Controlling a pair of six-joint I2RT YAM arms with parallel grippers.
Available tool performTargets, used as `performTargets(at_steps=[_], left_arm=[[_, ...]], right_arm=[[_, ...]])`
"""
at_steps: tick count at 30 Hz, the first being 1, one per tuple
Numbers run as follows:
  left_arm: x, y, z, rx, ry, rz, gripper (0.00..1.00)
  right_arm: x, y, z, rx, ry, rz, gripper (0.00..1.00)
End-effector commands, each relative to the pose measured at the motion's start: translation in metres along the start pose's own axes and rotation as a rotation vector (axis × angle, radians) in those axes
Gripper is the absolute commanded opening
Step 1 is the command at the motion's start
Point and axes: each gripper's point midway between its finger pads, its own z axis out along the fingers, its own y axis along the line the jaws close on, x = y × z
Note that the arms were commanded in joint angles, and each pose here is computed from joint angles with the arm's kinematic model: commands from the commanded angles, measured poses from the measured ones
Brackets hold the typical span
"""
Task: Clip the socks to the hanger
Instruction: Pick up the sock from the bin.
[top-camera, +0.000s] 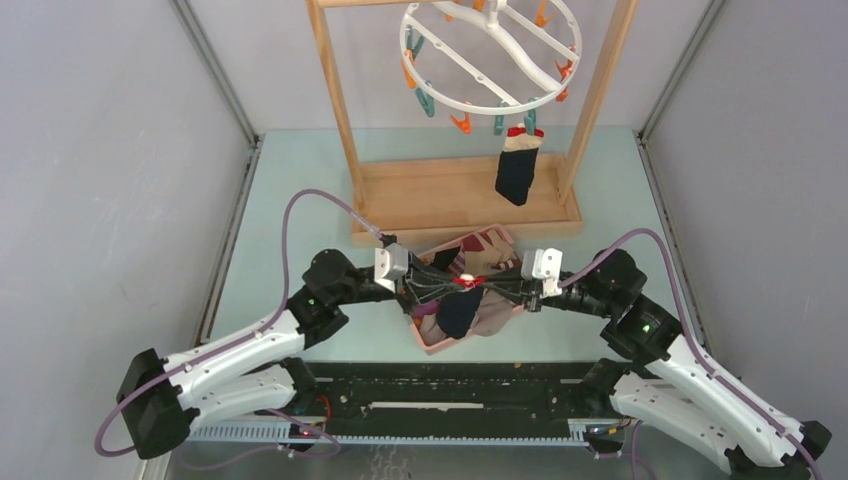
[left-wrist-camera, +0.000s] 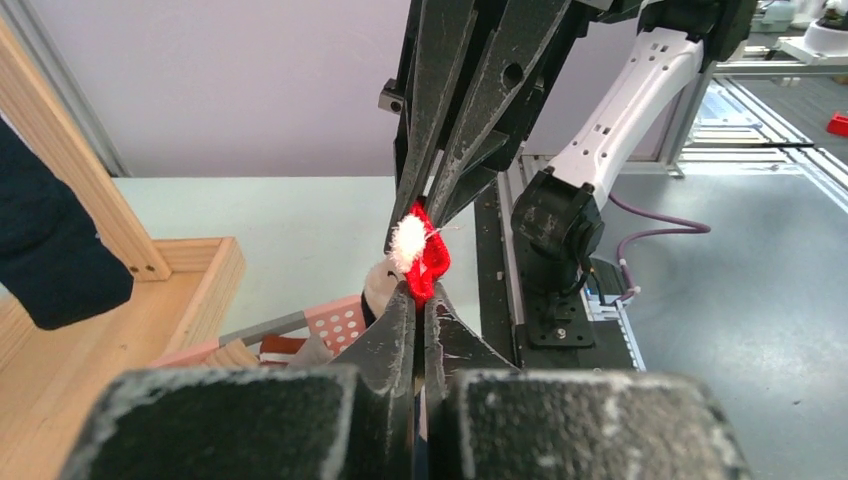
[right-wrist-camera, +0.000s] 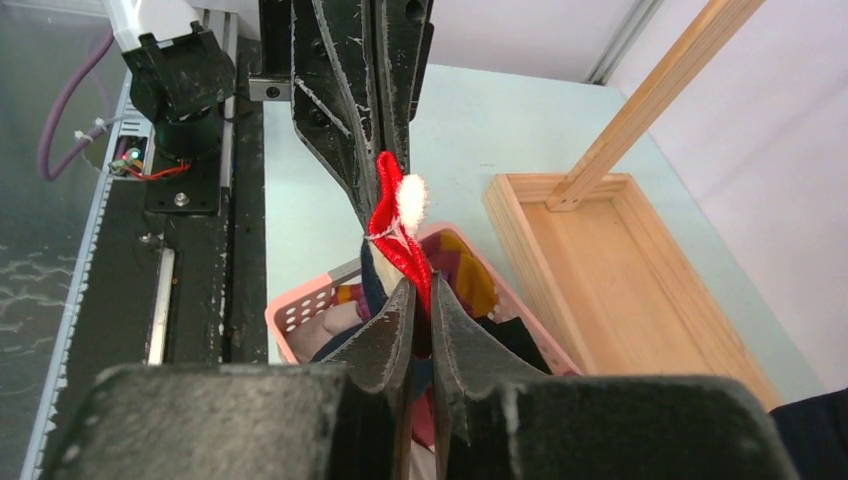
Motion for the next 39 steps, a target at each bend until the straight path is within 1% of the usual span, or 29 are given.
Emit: performTargets(at_steps=[1,3,5,10,14,19,21,26,31,39], left_arm=[[-0.004,0.006,-0.005,-0.065,-0.031,-0.008,0.00],[-0.005,0.009,-0.008,-0.097,-0.039,-0.013,0.00],[-0.005,0.014,-0.011,-0.137,-0.046,-0.017,0.00],[-0.009,0.021,-0.022,-0.210,-0.060,0.005,0.00],[-0.013,0.025,-0.029,-0.242,-0.048,0.041,0.00],[-0.014,0.026,-0.034,-0.237,-0.040,0.066,0.00],[-0.012,0.027,-0.036,-0.233,-0.034,0.066,0.00],[-0.009,0.032,-0.041,-0.234,-0.021,0.072,0.00],[-0.004,0.037,-0.045,-0.238,0.002,0.081,0.00],[-0.001,0.039,-0.044,-0.231,0.014,0.082,0.00]], right_arm=[[-0.020,-0.012,-0.003,0.049,-0.050,0.005,0.21],[-0.021,-0.018,-0.006,0.076,-0.054,0.022,0.32],[-0.026,-0.029,-0.011,0.125,-0.071,0.037,0.41],[-0.048,-0.072,-0.028,0.275,-0.175,-0.001,0.64],[-0.061,-0.101,-0.032,0.338,-0.233,-0.053,0.73],[-0.067,-0.127,-0.021,0.351,-0.253,-0.126,0.80],[-0.071,-0.138,-0.018,0.366,-0.274,-0.148,0.81],[-0.068,-0.170,-0.005,0.364,-0.264,-0.138,0.74],[-0.073,-0.200,-0.001,0.419,-0.275,-0.162,0.71],[-0.066,-0.228,0.006,0.472,-0.279,-0.159,0.66]])
